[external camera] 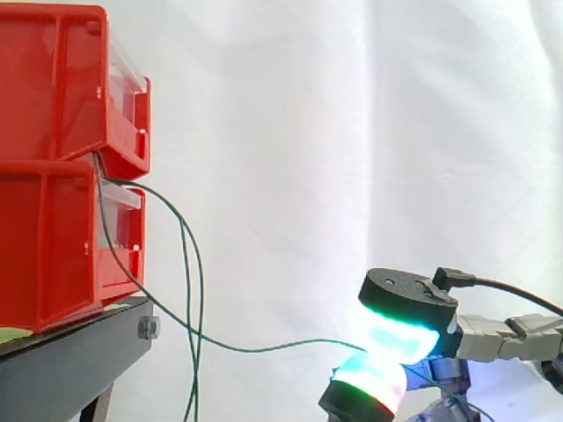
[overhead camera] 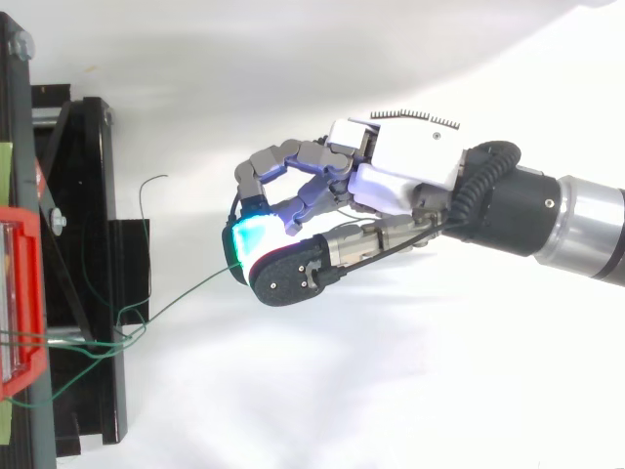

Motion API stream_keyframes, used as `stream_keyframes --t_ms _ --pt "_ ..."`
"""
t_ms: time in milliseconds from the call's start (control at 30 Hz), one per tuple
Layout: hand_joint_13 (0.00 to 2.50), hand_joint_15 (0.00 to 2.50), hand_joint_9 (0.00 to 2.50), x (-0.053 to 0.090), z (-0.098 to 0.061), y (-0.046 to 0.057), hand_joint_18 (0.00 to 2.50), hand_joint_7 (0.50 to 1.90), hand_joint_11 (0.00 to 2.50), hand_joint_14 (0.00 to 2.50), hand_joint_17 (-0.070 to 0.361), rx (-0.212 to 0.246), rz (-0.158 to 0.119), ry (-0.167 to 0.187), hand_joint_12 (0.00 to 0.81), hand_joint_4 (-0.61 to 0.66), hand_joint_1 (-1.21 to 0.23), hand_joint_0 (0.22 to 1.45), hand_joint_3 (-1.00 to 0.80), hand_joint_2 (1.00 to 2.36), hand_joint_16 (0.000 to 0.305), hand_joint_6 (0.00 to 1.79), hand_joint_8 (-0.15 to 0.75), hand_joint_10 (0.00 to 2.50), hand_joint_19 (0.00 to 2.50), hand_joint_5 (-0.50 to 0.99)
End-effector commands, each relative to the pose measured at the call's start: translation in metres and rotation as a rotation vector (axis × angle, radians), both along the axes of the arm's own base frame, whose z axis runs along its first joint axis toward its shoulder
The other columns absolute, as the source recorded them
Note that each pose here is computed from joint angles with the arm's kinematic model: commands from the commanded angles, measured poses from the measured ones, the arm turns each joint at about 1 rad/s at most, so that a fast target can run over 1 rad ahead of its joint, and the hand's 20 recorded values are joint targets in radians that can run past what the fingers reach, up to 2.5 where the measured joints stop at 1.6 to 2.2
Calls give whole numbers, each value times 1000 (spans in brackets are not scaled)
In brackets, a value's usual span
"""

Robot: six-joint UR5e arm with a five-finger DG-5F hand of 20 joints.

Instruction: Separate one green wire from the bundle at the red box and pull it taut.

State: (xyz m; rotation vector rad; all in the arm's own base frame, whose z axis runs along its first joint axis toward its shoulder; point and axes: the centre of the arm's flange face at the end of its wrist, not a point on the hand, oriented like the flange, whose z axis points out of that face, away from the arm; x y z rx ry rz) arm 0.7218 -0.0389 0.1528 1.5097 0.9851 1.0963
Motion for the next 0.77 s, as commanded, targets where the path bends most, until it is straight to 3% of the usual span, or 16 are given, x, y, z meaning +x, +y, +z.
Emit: stream_keyframes --t_ms 0,733 --pt "725 334 1079 0 0 0 490 1404 436 12 118 0 0 1 409 55 -871 600 13 1002 53 850 321 15 318 -86" --pt "720 323 1079 0 0 0 474 1403 430 12 113 0 0 1 399 55 -870 599 18 1002 50 850 318 13 309 -86"
